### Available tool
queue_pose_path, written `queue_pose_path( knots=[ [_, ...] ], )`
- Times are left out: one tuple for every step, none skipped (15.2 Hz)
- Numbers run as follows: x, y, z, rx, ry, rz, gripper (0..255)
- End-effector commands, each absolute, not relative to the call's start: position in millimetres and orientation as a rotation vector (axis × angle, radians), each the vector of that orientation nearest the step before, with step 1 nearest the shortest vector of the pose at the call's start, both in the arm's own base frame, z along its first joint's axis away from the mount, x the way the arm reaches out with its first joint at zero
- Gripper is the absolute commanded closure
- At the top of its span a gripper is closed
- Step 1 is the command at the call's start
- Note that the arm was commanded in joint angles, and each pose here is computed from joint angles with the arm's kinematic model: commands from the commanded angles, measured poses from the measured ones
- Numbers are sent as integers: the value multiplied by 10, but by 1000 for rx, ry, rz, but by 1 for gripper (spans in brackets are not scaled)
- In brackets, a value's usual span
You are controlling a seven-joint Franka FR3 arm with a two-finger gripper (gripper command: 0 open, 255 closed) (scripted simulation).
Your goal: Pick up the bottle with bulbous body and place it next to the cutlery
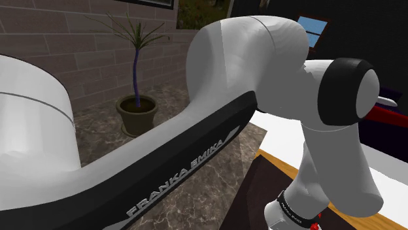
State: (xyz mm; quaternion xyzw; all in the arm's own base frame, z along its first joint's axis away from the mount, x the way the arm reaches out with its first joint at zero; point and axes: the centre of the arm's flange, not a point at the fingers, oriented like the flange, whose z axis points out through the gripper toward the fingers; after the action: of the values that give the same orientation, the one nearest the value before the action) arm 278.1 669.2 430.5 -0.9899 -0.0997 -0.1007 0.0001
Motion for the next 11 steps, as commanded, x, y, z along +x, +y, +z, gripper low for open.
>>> queue_pose_path(
  knots=[
    [2782, 6692, 4306, -3109, -313, -317, 255],
    [2782, 6692, 4306, -3109, -313, -317, 255],
    [2782, 6692, 4306, -3109, -313, -317, 255],
    [2782, 6692, 4306, -3109, -313, -317, 255],
    [2782, 6692, 4306, -3109, -313, -317, 0],
    [2782, 6692, 4305, -3109, -313, -317, 0],
    [2782, 6692, 4305, -3109, -313, -317, 0],
    [2782, 6692, 4305, -3109, -313, -317, 0],
    [2782, 6692, 4305, -3109, -313, -317, 0],
    [2782, 6692, 4306, -3109, -313, -317, 0],
    [2755, 6689, 4435, -3109, -313, -317, 0]
  ],
)
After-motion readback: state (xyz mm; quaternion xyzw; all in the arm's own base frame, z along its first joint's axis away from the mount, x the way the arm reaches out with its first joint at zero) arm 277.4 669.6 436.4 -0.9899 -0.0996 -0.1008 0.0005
